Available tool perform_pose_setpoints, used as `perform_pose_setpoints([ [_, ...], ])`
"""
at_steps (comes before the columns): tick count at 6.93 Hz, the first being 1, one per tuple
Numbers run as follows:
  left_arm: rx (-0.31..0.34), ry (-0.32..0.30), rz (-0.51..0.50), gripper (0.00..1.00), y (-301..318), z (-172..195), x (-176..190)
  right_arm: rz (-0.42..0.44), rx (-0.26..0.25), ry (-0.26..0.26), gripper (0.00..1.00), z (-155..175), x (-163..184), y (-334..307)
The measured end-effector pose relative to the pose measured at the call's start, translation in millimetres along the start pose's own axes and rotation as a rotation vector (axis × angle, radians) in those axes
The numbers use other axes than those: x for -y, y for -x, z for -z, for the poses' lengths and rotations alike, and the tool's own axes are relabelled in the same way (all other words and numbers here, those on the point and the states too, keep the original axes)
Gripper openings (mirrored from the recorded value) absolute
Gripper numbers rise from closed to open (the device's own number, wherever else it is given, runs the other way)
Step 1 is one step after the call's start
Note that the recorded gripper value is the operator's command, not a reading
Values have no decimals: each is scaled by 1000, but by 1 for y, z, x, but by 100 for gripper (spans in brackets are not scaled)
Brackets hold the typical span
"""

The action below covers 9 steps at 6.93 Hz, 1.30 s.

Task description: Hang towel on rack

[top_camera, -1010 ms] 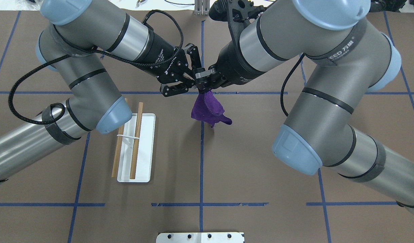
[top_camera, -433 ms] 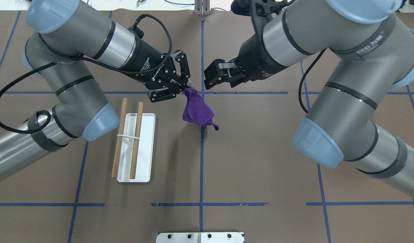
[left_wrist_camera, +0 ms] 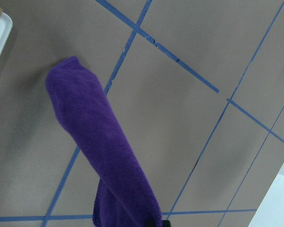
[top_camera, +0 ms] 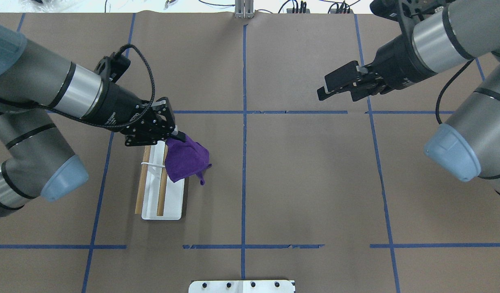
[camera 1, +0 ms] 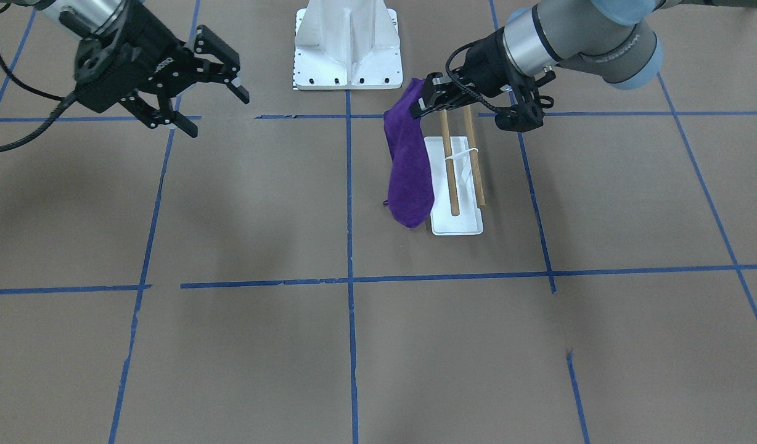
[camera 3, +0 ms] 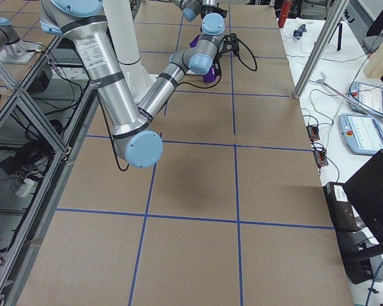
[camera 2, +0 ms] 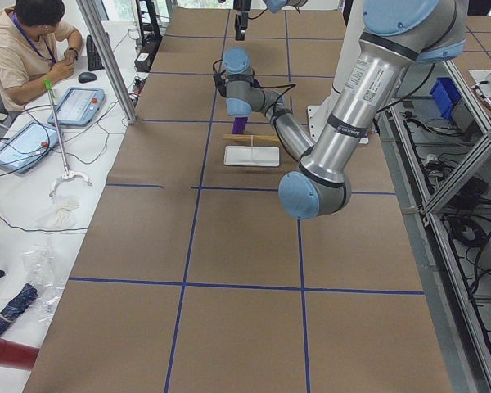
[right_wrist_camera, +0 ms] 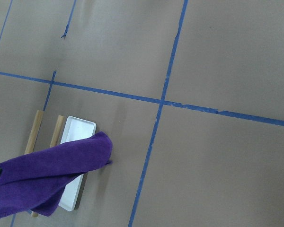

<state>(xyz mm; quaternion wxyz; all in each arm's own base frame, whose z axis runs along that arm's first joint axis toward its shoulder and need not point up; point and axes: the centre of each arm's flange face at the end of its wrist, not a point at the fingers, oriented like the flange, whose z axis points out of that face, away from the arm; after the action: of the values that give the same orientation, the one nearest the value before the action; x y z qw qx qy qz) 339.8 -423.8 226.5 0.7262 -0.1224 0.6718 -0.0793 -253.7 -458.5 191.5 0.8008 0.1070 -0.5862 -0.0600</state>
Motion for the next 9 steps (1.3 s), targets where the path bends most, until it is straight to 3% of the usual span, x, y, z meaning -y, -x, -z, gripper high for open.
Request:
perform_pose_setpoints([
  [2, 15, 37, -133, 0, 81, 47, 11, -40, -21, -7, 100, 8, 7, -28],
  [5, 47, 5, -172, 0, 131, 73, 46, -79, -44, -10, 100, 14, 12, -48],
  [6, 63, -4, -168, 21, 143, 70, 57, -91, -52, -10, 100, 14, 13, -53],
  [7, 78, -15, -156, 99, 153, 65, 67, -101, -59, -10, 100, 14, 13, -59],
  [9, 101, -88, -142, 100, 165, 54, 80, -121, -74, -13, 100, 14, 15, -70],
])
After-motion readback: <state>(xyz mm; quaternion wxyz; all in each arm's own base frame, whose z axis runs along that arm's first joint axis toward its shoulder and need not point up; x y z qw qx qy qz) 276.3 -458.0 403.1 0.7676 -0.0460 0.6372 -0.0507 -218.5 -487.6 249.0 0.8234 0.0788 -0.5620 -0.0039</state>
